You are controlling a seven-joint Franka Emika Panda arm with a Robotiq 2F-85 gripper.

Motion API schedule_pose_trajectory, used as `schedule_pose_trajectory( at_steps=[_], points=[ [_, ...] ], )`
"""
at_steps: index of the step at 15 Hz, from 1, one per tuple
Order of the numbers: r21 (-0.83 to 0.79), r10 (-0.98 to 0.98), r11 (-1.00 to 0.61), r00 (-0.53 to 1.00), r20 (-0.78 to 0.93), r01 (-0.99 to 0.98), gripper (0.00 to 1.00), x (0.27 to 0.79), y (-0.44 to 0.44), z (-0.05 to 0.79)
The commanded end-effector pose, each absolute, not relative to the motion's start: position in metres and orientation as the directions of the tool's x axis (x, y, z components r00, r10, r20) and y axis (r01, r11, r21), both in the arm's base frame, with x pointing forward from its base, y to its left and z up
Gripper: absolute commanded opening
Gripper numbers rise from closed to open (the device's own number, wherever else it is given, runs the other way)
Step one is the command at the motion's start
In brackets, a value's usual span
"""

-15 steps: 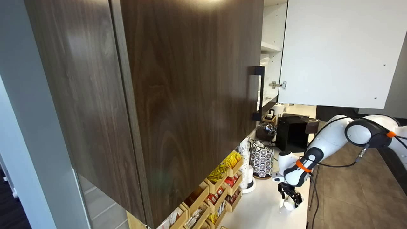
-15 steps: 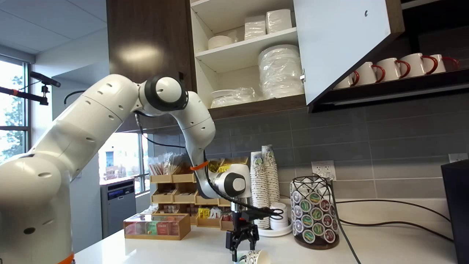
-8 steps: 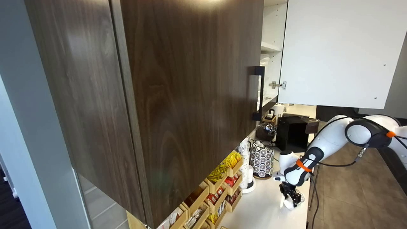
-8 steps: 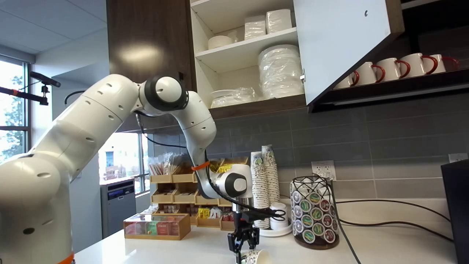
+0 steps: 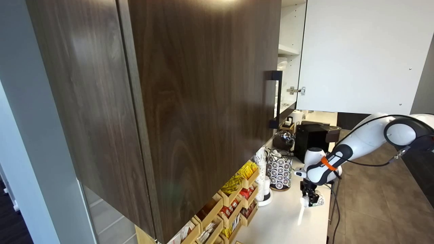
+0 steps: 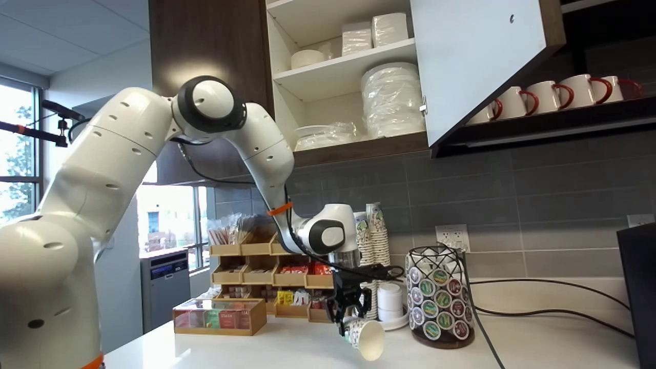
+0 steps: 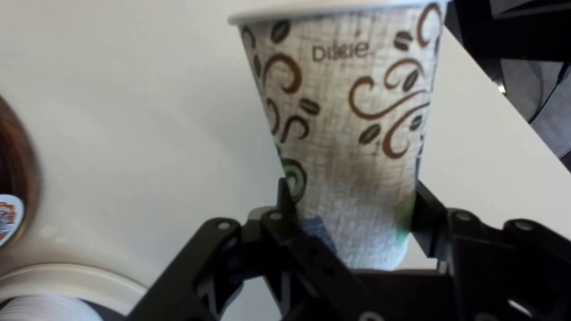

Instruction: Pick up the coffee cup from the counter and put it on the bottom shelf of the open cabinet

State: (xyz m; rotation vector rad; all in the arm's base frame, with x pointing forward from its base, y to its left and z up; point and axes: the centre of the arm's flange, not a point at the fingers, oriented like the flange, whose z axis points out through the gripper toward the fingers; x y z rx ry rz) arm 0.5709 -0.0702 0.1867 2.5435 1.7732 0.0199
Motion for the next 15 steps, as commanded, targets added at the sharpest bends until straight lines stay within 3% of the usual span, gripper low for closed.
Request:
schedule_pose_trajectory(
  at_steps=[1,4,5,10,11,15],
  points=[
    [0.112,0.874,-0.484,0.475,0.103,0.868,0.37,0.537,-0.078,0.242],
    [0.161,0.798,-0.598,0.565,0.207,0.785,0.37,0.526,-0.08,0.275],
    [0.133,0.838,-0.543,0.525,0.149,0.829,0.62,0.554,-0.083,0.254],
    [0.149,0.809,-0.584,0.558,0.184,0.798,0.62,0.541,-0.081,0.275],
    [0.147,0.808,-0.586,0.56,0.183,0.797,0.37,0.54,-0.081,0.274],
    [0.304,0.82,-0.57,0.513,0.252,0.763,0.37,0.534,-0.072,0.346]
  ],
)
